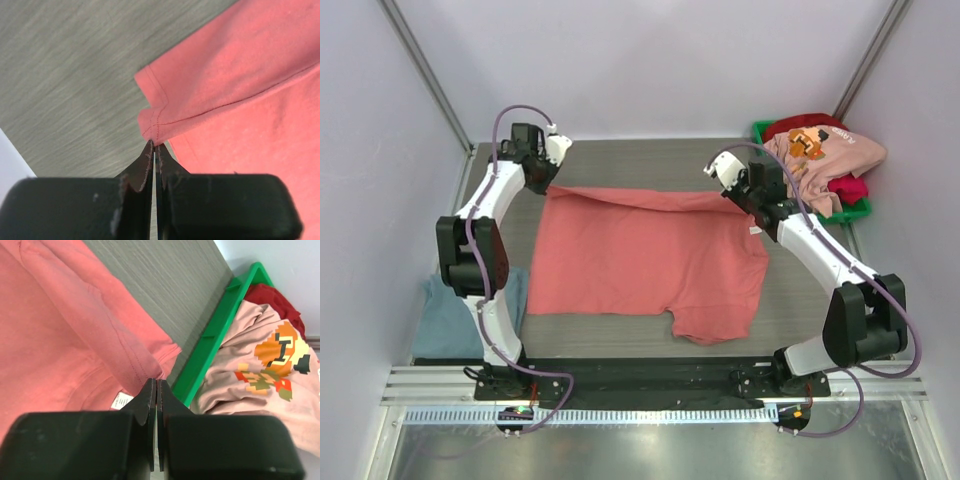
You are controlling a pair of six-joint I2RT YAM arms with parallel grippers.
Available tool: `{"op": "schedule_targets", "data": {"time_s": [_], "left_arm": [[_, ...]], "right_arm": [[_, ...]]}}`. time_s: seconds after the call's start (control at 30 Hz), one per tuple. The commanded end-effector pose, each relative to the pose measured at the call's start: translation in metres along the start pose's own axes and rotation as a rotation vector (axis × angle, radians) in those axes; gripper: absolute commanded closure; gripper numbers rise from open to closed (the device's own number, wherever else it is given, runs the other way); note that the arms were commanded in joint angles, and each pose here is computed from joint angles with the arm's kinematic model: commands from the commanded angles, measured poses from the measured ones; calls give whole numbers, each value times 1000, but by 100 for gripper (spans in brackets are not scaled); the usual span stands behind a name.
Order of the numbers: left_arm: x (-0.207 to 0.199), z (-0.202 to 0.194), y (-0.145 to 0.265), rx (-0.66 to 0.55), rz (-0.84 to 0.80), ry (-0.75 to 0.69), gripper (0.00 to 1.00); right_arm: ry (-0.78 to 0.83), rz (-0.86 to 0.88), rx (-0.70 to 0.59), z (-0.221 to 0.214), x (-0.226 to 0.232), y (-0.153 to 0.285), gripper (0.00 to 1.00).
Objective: Fold and stack the t-shirts
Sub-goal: Fold the tshirt
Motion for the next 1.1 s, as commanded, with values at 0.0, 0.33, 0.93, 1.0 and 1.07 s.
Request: {"op": "schedule_targets", "data": {"time_s": [0.0, 0.33, 0.93, 1.0, 1.07], "left_arm": [[8, 8, 24, -63, 29, -19, 100], [9, -46, 29, 83, 18, 56, 99], [-15, -18, -9, 177, -167, 215, 69], [-15, -16, -17, 188, -181, 234, 67], [-18, -19, -21, 193, -185, 244, 65]], "right_arm": [[-23, -22, -36, 7, -2, 17, 99], [-17, 293, -46, -1, 55, 53, 93], [-201, 521, -3, 23, 56, -46, 73], [-221, 556, 29, 15, 63, -69, 71], [-220, 551, 15, 21, 54, -80, 70]]}}
Point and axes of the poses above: each gripper's point midway between its finger pads, its own y axis back along the fingers, its own x axis along the line the jaws close on, z = x × y, the point moved 6 cm from there along y, back along the fingers, and after that the axes turned 11 degrees about y, right-handed, at the moved point
